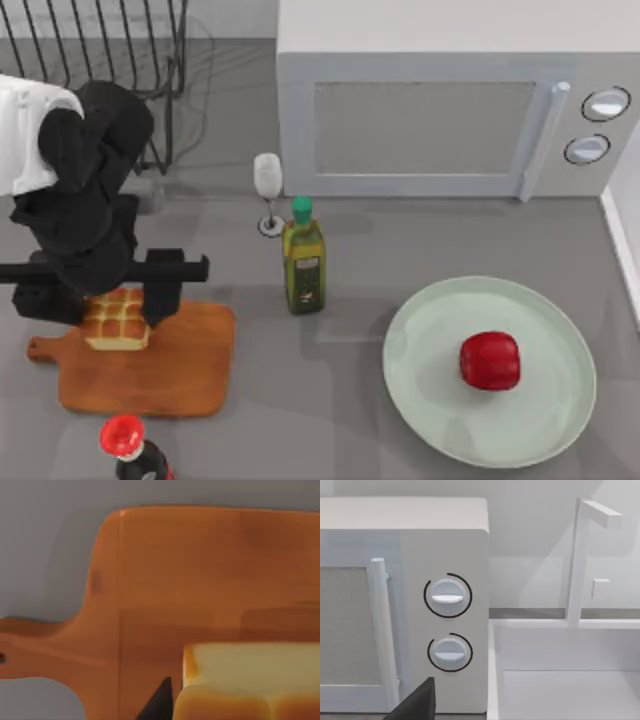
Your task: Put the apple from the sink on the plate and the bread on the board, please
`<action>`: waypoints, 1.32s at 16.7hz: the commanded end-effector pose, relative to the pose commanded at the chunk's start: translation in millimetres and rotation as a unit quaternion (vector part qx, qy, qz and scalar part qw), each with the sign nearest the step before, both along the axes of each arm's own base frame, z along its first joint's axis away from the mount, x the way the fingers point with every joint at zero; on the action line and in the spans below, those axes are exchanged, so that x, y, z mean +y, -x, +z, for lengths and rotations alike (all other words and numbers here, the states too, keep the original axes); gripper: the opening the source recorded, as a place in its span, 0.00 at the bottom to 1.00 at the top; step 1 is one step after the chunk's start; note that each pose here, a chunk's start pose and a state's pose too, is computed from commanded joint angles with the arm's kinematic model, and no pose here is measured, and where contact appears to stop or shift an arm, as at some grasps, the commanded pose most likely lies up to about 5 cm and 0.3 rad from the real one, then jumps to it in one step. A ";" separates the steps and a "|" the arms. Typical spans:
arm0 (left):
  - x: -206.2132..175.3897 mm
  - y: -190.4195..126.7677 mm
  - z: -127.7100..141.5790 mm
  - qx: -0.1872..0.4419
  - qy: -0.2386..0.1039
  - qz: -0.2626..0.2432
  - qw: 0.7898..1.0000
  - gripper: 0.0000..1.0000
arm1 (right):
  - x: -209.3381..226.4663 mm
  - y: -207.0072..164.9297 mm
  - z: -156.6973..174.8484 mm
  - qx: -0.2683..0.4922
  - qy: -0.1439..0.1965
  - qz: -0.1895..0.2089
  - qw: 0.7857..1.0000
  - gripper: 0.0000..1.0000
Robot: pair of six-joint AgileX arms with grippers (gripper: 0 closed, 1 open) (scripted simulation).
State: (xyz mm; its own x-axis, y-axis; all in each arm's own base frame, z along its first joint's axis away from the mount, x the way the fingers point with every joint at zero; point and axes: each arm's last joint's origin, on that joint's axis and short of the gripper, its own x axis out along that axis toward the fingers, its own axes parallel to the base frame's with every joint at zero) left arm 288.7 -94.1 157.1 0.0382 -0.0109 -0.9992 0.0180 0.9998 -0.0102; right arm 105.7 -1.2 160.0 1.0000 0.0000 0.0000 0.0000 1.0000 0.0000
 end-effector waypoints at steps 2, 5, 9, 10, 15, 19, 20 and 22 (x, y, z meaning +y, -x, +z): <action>-0.2 -0.6 -3.9 -0.005 0.002 0.001 1.000 0.00 | 0.0 0.0 0.0 0.000 0.000 0.000 1.000 1.00; 0.3 0.8 -14.3 0.003 -0.001 0.001 1.000 0.00 | 0.0 0.0 0.0 0.000 0.000 0.000 1.000 1.00; 0.6 1.8 -18.0 0.008 -0.003 0.001 1.000 0.00 | 0.0 0.0 0.0 0.000 0.000 0.000 1.000 1.00; 0.6 1.8 -18.0 0.008 -0.003 0.001 1.000 0.00 | 0.0 0.0 0.0 0.000 0.000 0.000 1.000 1.00; 0.6 1.8 -18.0 0.008 -0.003 0.001 1.000 0.38 | 0.0 0.0 0.0 0.000 0.000 0.000 1.000 1.00; 0.6 1.8 -18.0 0.008 -0.003 0.001 1.000 0.68 | 0.0 0.0 0.0 0.000 0.000 0.000 1.000 1.00; 0.6 1.8 -18.0 0.008 -0.003 0.001 1.000 0.75 | 0.0 0.0 0.0 0.000 0.000 0.000 1.000 1.00; 0.6 1.8 -18.0 0.008 -0.003 0.001 1.000 0.90 | 0.0 0.0 0.0 0.000 0.000 0.000 1.000 1.00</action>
State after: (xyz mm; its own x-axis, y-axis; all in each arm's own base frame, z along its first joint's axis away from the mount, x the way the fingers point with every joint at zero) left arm 286.9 -93.5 139.1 0.0219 -0.0054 -0.9997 0.0149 0.9999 -0.0050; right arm 105.7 -1.2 160.0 1.0000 0.0000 0.0000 0.0000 1.0000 0.0000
